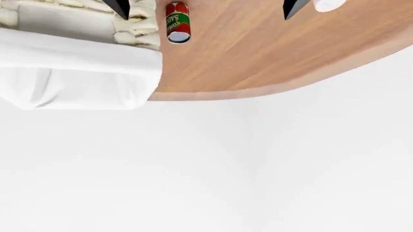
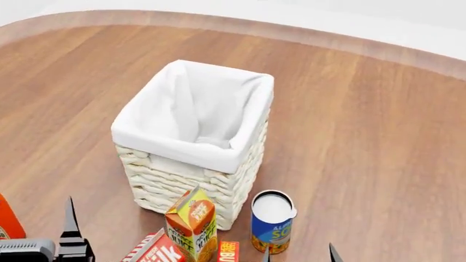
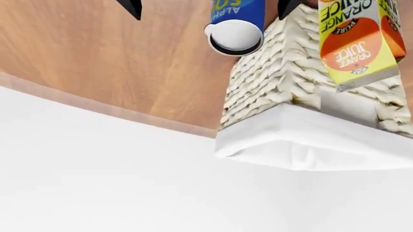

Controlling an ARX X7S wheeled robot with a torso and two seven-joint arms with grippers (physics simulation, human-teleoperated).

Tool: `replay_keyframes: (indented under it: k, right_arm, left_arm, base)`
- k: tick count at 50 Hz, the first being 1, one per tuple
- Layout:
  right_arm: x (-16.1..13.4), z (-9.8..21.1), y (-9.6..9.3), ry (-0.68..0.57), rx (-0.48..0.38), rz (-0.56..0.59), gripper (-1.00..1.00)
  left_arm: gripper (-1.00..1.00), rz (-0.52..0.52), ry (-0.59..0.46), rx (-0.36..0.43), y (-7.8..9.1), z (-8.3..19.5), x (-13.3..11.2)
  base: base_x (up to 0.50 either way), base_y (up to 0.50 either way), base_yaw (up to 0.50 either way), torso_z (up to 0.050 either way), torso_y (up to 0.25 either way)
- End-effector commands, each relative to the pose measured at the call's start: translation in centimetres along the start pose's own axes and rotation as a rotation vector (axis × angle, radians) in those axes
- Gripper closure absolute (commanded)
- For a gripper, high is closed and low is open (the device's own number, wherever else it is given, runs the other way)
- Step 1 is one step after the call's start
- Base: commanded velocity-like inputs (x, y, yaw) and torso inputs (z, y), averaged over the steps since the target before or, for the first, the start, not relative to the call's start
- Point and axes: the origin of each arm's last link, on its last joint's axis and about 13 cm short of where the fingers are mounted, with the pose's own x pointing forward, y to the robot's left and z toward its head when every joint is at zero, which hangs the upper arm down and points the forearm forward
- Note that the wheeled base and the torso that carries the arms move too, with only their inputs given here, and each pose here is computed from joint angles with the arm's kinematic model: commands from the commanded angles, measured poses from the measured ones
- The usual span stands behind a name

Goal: Pick up the butter and put it in the basket.

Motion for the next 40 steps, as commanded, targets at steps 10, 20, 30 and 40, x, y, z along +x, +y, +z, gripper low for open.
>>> replay_keyframes:
  k: [10,20,30,40]
  right_arm:
    - [0.0,0.0,0.2,0.000,-0.005,0.005,-1.00]
    - [-0.1,0.0,0.2,-0.002,-0.008,0.005,-1.00]
    - [-0.1,0.1,0.2,-0.004,-0.012,0.006,-1.00]
    - [0.0,0.1,0.4,-0.007,-0.016,0.014,-1.00]
  left_arm:
    - [-1.00,0.031,-0.003,-0.040,0.6,0.8,0.3]
    - [-1.00,0.060,0.004,-0.055,1.0,1.0,0.8]
    - [-1.00,0.104,-0.022,-0.074,1.9,2.2,1.4]
    - [-1.00,0.214,-0.041,-0.070,4.2,3.2,3.1]
  base:
    - [0.00,0.00,0.00,0.000,-0.087]
    - [0.00,0.00,0.00,0.000,-0.250]
    - [0.00,0.00,0.00,0.000,-0.250]
    - [0.00,0.00,0.00,0.000,-0.125]
